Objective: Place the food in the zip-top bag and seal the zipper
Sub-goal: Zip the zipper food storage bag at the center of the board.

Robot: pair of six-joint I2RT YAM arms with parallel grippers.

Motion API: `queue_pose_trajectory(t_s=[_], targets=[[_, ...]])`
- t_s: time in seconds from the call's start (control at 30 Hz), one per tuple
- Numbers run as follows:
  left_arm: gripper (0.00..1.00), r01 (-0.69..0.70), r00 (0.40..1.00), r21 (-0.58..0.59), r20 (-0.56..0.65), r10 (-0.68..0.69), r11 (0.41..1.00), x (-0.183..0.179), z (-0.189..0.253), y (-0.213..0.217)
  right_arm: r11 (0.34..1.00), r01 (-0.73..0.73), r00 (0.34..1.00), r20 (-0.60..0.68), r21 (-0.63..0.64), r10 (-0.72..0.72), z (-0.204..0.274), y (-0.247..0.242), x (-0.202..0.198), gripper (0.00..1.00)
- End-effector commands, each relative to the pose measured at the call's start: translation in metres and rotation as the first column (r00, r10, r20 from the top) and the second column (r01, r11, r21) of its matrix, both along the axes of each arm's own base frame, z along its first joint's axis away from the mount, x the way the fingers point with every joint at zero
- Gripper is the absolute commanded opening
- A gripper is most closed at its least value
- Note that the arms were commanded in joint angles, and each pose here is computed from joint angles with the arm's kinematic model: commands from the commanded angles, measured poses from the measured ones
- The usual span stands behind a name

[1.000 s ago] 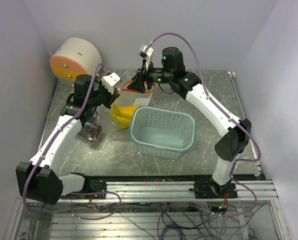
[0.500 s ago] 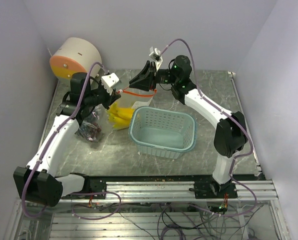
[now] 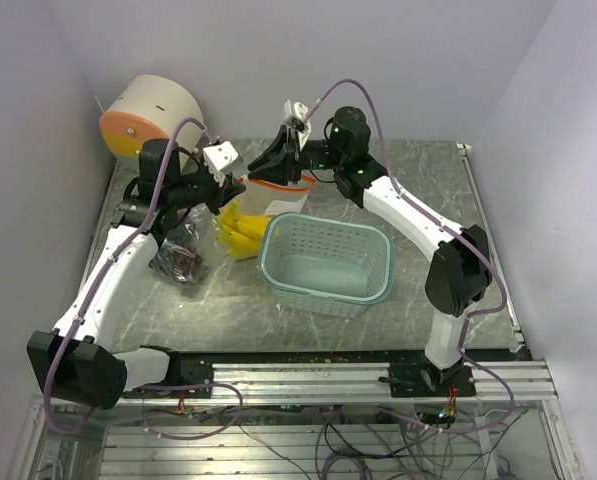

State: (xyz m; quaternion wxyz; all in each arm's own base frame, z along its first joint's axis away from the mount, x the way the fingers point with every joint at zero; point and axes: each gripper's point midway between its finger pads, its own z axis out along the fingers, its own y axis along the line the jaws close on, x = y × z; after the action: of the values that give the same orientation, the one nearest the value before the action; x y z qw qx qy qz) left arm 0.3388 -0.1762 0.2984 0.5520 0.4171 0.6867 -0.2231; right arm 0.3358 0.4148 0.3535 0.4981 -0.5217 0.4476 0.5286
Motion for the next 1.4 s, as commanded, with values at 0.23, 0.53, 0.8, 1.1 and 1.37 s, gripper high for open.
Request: queue_pose_trajectory(t_s=[0.23, 0.53, 0.8, 1.1, 1.37], targets=[[0.07, 0.048, 0.995, -0.029, 0.085, -0.045, 0.998, 0.002, 0.032, -0.006, 1.0, 0.022, 1.0, 0.013, -0.003, -0.022, -0.01, 0.007, 0.014, 0.18], [0.07, 0.053, 0.995, -0.041, 0.081, -0.05, 0.998, 0.003, 0.032, -0.008, 1.0, 0.001, 1.0, -0.01, -0.022, -0.001, -0.024, 0.018, 0.012, 0.22], [0.07, 0.042, 0.996, -0.032, 0.08, -0.039, 0.999, 0.005, 0.03, -0.006, 0.999, -0.038, 0.999, -0.028, -0.008, 0.038, -0.021, 0.017, 0.002, 0.31], [0.07, 0.03, 0.996, -0.031, 0.081, -0.027, 0.999, 0.004, 0.031, -0.004, 0.998, -0.067, 0.997, -0.03, -0.004, 0.067, -0.017, 0.014, -0.008, 0.36], [0.07, 0.031, 0.996, -0.038, 0.088, -0.027, 0.999, 0.001, 0.036, -0.004, 1.0, 0.004, 1.0, -0.018, -0.019, -0.005, -0.019, 0.017, 0.006, 0.21]])
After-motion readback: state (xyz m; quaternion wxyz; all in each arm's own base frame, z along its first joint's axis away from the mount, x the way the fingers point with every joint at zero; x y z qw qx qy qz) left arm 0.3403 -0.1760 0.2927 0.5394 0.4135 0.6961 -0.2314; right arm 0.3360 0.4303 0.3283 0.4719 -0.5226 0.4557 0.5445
